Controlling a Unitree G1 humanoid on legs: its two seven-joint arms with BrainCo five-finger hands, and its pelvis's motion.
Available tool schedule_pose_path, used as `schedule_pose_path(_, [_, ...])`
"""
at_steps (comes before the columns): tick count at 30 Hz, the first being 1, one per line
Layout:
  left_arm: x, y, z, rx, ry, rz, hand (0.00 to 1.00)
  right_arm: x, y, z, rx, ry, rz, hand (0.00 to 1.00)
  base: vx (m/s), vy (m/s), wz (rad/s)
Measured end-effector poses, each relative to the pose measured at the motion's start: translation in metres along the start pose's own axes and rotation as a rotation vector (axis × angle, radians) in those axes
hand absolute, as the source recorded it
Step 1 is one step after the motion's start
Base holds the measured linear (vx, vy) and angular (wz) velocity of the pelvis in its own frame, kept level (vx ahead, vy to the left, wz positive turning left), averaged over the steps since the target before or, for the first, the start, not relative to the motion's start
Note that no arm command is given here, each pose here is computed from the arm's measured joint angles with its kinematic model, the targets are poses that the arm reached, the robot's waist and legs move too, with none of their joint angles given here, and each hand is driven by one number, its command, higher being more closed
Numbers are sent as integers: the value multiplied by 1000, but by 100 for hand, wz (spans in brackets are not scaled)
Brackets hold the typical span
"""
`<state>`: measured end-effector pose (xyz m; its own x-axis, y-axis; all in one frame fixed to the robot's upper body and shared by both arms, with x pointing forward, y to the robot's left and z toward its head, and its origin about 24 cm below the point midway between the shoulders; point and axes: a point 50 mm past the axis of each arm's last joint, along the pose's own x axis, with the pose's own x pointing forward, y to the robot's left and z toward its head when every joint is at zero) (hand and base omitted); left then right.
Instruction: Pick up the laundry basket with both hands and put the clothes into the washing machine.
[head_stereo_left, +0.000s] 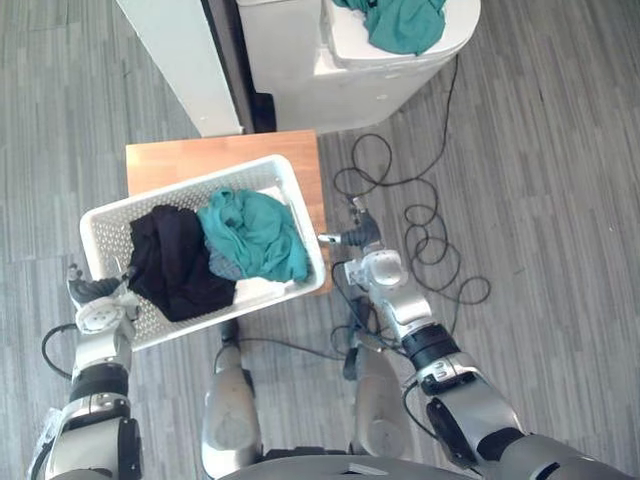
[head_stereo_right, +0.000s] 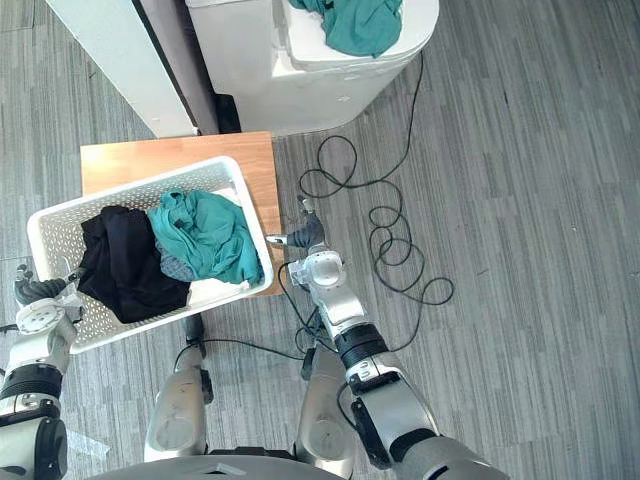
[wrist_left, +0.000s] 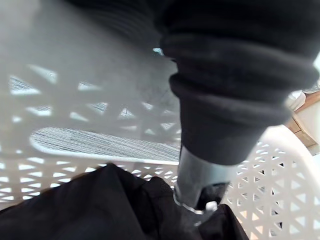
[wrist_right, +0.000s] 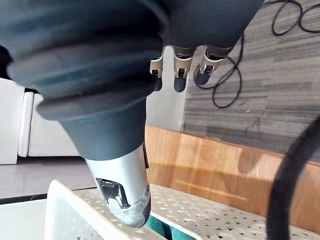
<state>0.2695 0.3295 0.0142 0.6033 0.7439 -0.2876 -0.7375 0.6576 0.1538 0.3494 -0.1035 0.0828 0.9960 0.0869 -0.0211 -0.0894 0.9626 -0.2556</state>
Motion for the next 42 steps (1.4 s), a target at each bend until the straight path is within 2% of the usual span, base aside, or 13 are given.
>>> schedule_pose_path(13, [-5, -4, 5, -25, -34, -15, 0, 3, 11, 2, -32, 1, 23, 0, 6, 1, 1])
schedule_pose_path(33, [-12, -11, 4, -61, -48, -39, 0, 7, 2, -17, -54, 104, -19, 0, 5, 0, 1])
schedule_pose_path(42, [-13, -10, -5, -48, -20, -37, 0, 8, -5, 13, 6, -18, -84, 0, 0, 0, -4])
